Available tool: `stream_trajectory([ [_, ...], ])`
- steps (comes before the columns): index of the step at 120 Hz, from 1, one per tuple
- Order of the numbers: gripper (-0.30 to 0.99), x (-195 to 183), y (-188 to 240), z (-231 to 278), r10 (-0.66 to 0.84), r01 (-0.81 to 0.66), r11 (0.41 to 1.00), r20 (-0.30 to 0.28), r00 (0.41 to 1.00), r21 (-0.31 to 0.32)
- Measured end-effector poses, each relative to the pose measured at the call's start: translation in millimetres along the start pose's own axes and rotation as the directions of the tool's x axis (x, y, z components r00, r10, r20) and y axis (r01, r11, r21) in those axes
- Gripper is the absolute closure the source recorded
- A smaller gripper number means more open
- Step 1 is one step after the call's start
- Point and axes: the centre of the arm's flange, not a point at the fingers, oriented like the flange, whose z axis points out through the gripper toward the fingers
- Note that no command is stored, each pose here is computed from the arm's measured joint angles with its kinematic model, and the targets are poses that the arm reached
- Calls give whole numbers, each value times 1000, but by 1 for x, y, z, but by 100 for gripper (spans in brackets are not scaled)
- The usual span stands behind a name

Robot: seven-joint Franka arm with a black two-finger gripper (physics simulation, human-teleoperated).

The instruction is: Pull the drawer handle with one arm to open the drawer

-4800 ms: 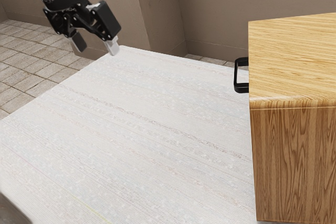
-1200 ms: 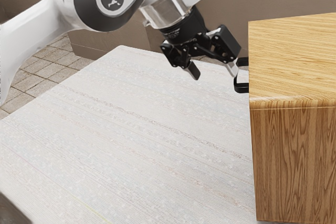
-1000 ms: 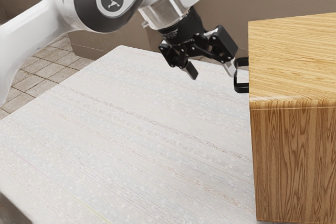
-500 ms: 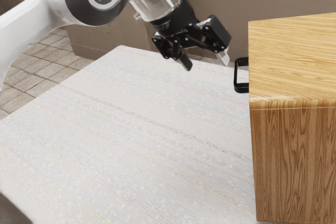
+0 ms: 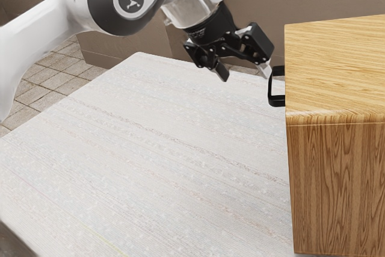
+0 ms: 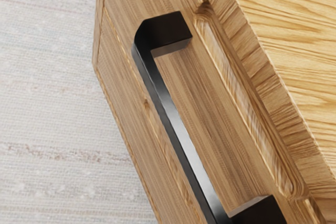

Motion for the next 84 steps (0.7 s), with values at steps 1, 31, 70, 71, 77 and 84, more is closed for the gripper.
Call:
stream_trajectory([
  [1, 0, 0, 0, 1, 0, 0, 1000, 2, 1000, 0],
  [31, 0, 3, -2, 29, 9, -9, 1000, 29, 1000, 1],
  [70, 0, 9, -11, 39, 4, -4, 1000, 34, 999, 5],
  [71, 0, 9, -11, 39, 3, -4, 1000, 34, 999, 6],
  [77, 0, 9, -14, 39, 1, -1, 1000, 35, 999, 9],
  [84, 0, 8, -16, 40, -2, 1, 1000, 37, 999, 14],
])
